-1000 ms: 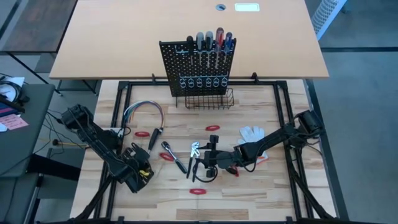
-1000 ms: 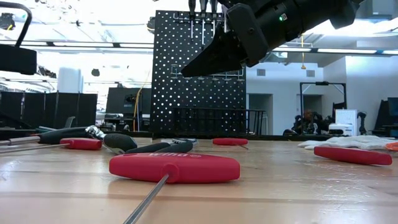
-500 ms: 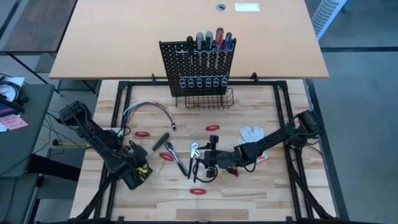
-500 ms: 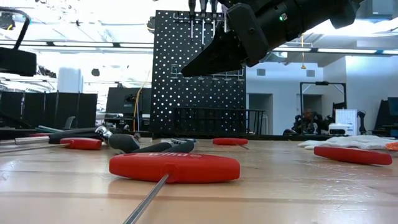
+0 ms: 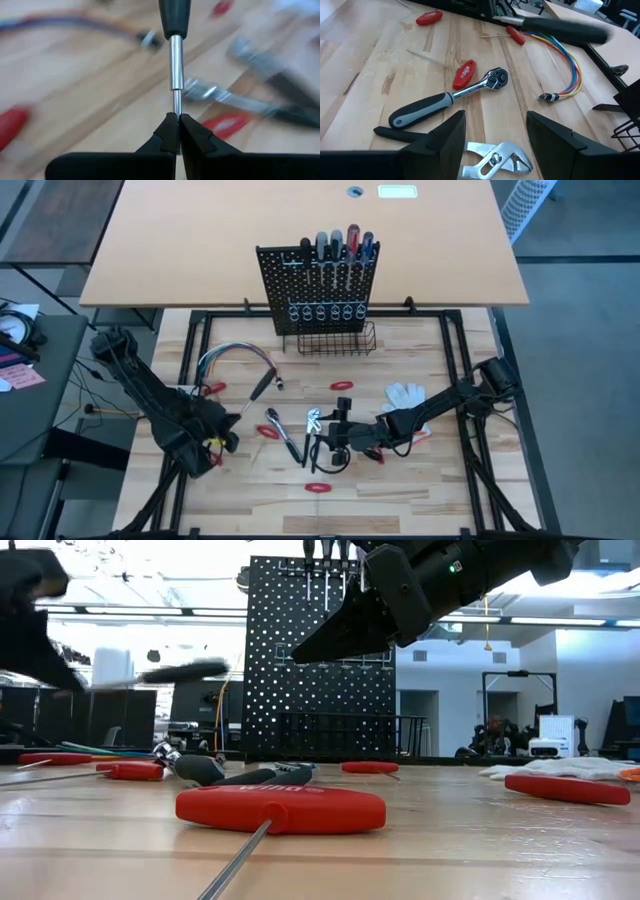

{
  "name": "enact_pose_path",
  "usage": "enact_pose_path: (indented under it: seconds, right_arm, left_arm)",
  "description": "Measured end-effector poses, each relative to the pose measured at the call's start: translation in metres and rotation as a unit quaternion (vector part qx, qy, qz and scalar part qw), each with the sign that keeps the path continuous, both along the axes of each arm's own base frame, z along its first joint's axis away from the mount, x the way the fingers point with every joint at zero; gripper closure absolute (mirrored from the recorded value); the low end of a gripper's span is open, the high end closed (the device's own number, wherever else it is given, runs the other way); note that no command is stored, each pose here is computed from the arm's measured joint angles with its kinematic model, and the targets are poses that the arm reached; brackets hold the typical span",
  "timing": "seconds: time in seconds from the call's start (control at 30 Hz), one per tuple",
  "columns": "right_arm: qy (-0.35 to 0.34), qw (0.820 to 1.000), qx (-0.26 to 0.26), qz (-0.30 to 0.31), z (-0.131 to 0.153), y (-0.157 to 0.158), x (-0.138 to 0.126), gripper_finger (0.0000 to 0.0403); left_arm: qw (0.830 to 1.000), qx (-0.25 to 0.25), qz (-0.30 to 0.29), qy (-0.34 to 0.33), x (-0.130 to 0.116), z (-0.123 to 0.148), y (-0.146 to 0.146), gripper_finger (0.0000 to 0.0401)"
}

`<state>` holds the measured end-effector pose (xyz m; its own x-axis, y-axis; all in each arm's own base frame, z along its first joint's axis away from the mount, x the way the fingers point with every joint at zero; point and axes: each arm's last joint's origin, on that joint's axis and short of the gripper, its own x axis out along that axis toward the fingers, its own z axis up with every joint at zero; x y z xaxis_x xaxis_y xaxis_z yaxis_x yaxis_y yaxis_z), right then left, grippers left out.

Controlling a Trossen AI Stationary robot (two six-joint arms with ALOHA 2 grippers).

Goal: Hang tools onto peg board
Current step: Hang the black corx screw onto the black pegboard

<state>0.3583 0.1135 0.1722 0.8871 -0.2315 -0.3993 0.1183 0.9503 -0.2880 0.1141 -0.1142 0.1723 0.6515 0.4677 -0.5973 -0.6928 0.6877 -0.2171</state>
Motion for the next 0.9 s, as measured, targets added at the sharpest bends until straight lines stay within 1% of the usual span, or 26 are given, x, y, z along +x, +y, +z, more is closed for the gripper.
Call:
enact_pose_path:
  seconds: [0.1,0.2,0.33,0.47,0.6,0.77,0.9]
  right_arm:
    - [0.000,1.000,0.000,0.000,0.000,0.000,0.000,0.0188]
    - [0.000,1.000,0.000,0.000,0.000,0.000,0.000,0.0188]
    - [0.000,1.000,0.000,0.000,0.000,0.000,0.000,0.0188]
    - [-0.001,1.000,0.000,0.000,0.000,0.000,0.000,0.0188]
    - [-0.001,1.000,0.001,-0.001,0.000,0.000,0.000,0.0188]
    - [-0.003,1.000,0.002,-0.001,0.001,0.000,0.000,0.0188]
    - [-0.006,1.000,0.002,-0.001,0.001,0.000,0.001,0.0188]
  left_arm:
    - [0.996,0.057,-0.019,-0.068,0.006,0.005,-0.003,0.0401]
    - [0.985,0.123,-0.029,-0.117,0.011,0.010,-0.005,0.0401]
    - [0.967,0.203,-0.024,-0.151,0.017,0.015,-0.004,0.0401]
    - [0.955,0.252,-0.005,-0.159,0.023,0.018,0.000,0.0401]
    - [0.950,0.272,0.016,-0.151,0.028,0.019,0.006,0.0401]
    - [0.948,0.282,0.055,-0.140,0.036,0.020,0.018,0.0401]
    - [0.946,0.284,0.070,-0.136,0.040,0.023,0.022,0.0401]
